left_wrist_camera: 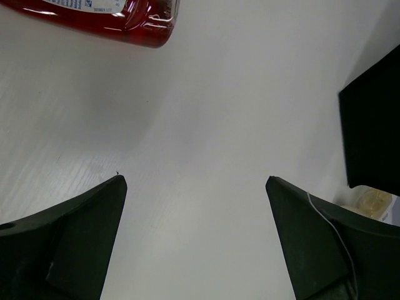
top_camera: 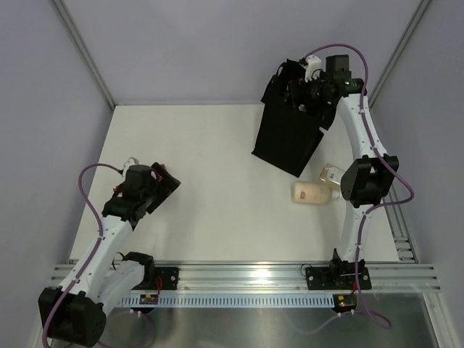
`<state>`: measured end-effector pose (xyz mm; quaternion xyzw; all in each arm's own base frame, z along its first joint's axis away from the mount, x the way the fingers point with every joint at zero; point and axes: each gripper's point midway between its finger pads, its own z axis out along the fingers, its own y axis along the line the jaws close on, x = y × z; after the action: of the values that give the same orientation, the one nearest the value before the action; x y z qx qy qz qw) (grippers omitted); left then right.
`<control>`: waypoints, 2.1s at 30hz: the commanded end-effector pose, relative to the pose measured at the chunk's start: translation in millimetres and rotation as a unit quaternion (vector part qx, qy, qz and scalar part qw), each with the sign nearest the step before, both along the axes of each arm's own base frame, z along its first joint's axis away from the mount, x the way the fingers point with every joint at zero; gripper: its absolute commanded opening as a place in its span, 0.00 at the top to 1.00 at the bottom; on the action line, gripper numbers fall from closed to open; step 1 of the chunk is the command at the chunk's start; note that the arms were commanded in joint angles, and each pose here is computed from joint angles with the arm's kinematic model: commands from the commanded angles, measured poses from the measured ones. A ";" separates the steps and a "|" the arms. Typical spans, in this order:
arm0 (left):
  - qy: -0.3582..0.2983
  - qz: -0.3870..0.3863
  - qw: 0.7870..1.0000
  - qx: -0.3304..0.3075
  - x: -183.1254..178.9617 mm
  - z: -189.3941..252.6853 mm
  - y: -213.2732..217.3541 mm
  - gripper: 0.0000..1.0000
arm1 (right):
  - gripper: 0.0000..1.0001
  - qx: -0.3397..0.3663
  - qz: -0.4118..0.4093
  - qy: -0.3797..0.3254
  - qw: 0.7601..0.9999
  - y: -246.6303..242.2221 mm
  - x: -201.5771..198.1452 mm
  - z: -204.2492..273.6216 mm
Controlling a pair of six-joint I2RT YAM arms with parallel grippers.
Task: Place the personal care products into the canvas bag
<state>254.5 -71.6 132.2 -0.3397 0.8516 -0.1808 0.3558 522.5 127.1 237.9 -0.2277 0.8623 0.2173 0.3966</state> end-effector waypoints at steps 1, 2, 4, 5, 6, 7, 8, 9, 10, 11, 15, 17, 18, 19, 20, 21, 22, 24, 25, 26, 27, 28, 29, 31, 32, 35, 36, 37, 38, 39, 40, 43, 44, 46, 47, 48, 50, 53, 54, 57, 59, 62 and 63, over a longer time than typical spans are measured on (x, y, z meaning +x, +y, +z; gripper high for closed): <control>0.004 -0.013 0.999 0.030 4.4 -1.6 5.6 0.01 | 0.01 0.002 -0.020 -0.110 0.994 -16.3 -23.3 105.4; 0.006 -0.025 0.999 0.034 4.7 -1.2 3.9 0.01 | 0.01 0.003 -0.026 -0.126 0.992 -21.0 -29.3 120.3; -0.006 -0.084 0.995 0.050 7.6 3.3 -4.7 0.01 | 0.00 0.005 -0.040 -0.143 0.989 -33.3 -33.1 135.2; -0.016 -0.121 0.990 0.075 8.0 4.9 -6.0 0.01 | 0.00 0.006 -0.044 -0.155 0.987 -37.6 -41.0 147.1; -0.033 -0.151 0.985 0.074 10.8 11.9 -13.2 0.01 | 0.01 0.006 -0.044 -0.161 0.986 -41.0 -45.0 152.4; -0.046 -0.185 0.979 0.068 9.7 17.0 -21.9 0.01 | 0.01 0.009 -0.035 -0.163 0.986 -41.3 -52.7 156.6; -0.061 -0.219 0.970 0.085 9.4 20.4 -24.7 0.01 | 0.01 0.008 -0.025 -0.172 0.985 -39.6 -64.8 163.8; -0.074 -0.234 0.965 0.088 10.5 25.1 -27.6 0.01 | 0.01 0.004 -0.016 -0.177 0.984 -38.7 -70.9 164.9; -0.087 -0.248 0.961 0.091 11.8 32.0 -30.1 0.01 | 0.01 0.003 -0.003 -0.182 0.983 -36.3 -79.1 167.0; -0.096 -0.269 0.953 0.097 11.0 35.4 -33.4 0.01 | 0.00 0.000 0.003 -0.201 0.980 -35.7 -94.4 180.1; -0.136 -0.330 0.929 0.093 11.1 53.6 -49.3 0.01 | 0.00 -0.031 0.020 -0.212 0.977 -47.1 -126.8 162.7; -0.156 -0.362 0.916 0.078 8.3 61.3 -60.4 0.01 | 0.00 -0.041 0.031 -0.217 0.975 -47.4 -149.4 154.6; -0.171 -0.370 0.910 0.073 10.0 67.1 -64.8 0.01 | 0.01 -0.043 0.055 -0.226 0.972 -42.5 -158.4 152.3; -0.180 -0.380 0.905 0.068 9.5 69.9 -68.9 0.01 | 0.00 -0.042 0.075 -0.226 0.970 -38.7 -169.3 146.6; -0.190 -0.394 0.897 0.055 7.7 75.4 -75.2 0.01 | 0.00 -0.039 0.097 -0.236 0.966 -33.3 -186.7 147.9; -0.195 -0.399 0.895 0.051 10.4 78.2 -78.1 0.01 | 0.00 -0.030 0.152 -0.229 0.961 -22.1 -200.4 126.5; -0.198 -0.404 0.892 0.047 11.6 81.5 -80.2 0.01 | 0.01 -0.020 0.186 -0.209 0.960 -15.3 -218.5 110.9; -0.203 -0.429 0.880 0.032 12.3 90.6 -89.3 0.01 | 0.00 -0.031 0.259 -0.213 0.941 -8.5 -243.5 78.2; -0.207 -0.446 0.871 0.019 9.6 94.4 -95.2 0.01 | 0.00 -0.020 0.291 -0.199 0.936 -3.9 -260.9 62.8; -0.210 -0.456 0.865 0.019 9.7 95.3 -97.2 0.01 | 0.00 -0.022 0.309 -0.185 0.933 -3.7 -272.1 37.7; -0.211 -0.463 0.861 0.016 9.8 96.2 -99.4 0.01 | 0.00 -0.039 0.328 -0.199 0.923 -5.2 -273.9 25.4; -0.209 -0.472 0.856 0.009 8.8 94.2 -102.3 0.01 | 0.01 -0.058 0.329 -0.203 0.920 -9.2 -271.5 12.7; -0.211 -0.479 0.852 0.007 8.3 92.9 -103.7 0.01 | 0.01 -0.065 0.333 -0.188 0.922 -12.0 -278.7 -10.0; -0.217 -0.484 0.848 -0.003 8.0 88.9 -107.2 0.01 | 0.00 -0.120 0.341 -0.195 0.912 -24.8 -273.8 -32.7; -0.223 -0.484 0.846 -0.006 8.8 89.1 -108.9 0.01 | 0.01 -0.131 0.344 -0.184 0.911 -28.8 -274.3 -47.2; -0.224 -0.481 0.847 -0.007 7.4 82.0 -108.8 0.01 | 0.00 -0.177 0.342 -0.151 0.911 -45.1 -266.9 -74.9; -0.223 -0.479 0.849 -0.007 6.8 80.1 -108.2 0.01 | 0.01 -0.195 0.335 -0.144 0.911 -51.5 -260.9 -80.8; -0.220 -0.475 0.852 -0.005 6.3 76.6 -107.1 0.01 | 0.00 -0.200 0.333 -0.130 0.912 -54.4 -258.1 -89.9; -0.215 -0.475 0.853 -0.005 5.3 73.8 -107.8 0.01 | 0.01 -0.205 0.330 -0.125 0.913 -55.9 -255.6 -94.0; -0.215 -0.474 0.854 -0.002 5.5 73.4 -107.6 0.01 | 0.00 -0.225 0.322 -0.114 0.913 -62.9 -251.5 -100.2; -0.215 -0.472 0.855 0.002 6.5 72.9 -107.0 0.01 | 0.00 -0.235 0.324 -0.118 0.909 -58.7 -243.4 -103.3; -0.210 -0.468 0.858 0.005 8.3 69.8 -105.9 0.01 | 0.00 -0.254 0.318 -0.106 0.907 -62.2 -232.5 -114.4; -0.207 -0.468 0.859 0.004 8.2 68.9 -105.7 0.01 | 0.01 -0.258 0.316 -0.102 0.907 -63.4 -229.8 -116.6; -0.205 -0.465 0.861 0.006 9.6 67.9 -105.0 0.01 | 0.01 -0.267 0.314 -0.094 0.906 -65.8 -224.4 -120.6; -0.205 -0.464 0.862 0.006 9.6 67.5 -104.8 0.01 | 0.01 -0.266 0.316 -0.088 0.906 -65.5 -221.9 -123.2; -0.203 -0.464 0.862 0.005 9.7 66.8 -105.1 0.01 | 0.01 -0.266 0.316 -0.086 0.907 -65.7 -220.5 -124.5; -0.202 -0.464 0.862 0.004 9.8 66.4 -105.1 0.01 | 0.00 -0.267 0.319 -0.080 0.906 -65.6 -217.0 -129.0; -0.200 -0.466 0.862 0.001 9.7 65.8 -106.0 0.01 | 0.01 -0.279 0.319 -0.069 0.903 -68.0 -210.6 -138.7; -0.201 -0.465 0.862 0.002 10.1 65.9 -105.9 0.01 | 0.00 -0.280 0.319 -0.066 0.903 -68.2 -209.7 -141.1; -0.200 -0.464 0.863 0.002 10.9 65.5 -105.6 0.01 | 0.00 -0.285 0.330 -0.054 0.899 -65.6 -209.0 -153.0; -0.197 -0.464 0.864 0.002 10.6 63.9 -105.4 0.01 | 0.00 -0.296 0.335 -0.048 0.893 -63.4 -208.2 -158.6; -0.195 -0.465 0.864 0.001 11.0 63.7 -105.7 0.01 | 0.00 -0.316 0.341 -0.029 0.885 -63.2 -205.4 -171.9; -0.196 -0.465 0.863 0.002 11.1 63.7 -105.6 0.01 | 0.00 -0.322 0.341 -0.027 0.883 -63.0 -203.0 -174.7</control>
<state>259.1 -175.0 189.6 0.1327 0.8325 -0.3854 0.3753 300.3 65.3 62.7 -0.6182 0.7472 0.0826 0.2293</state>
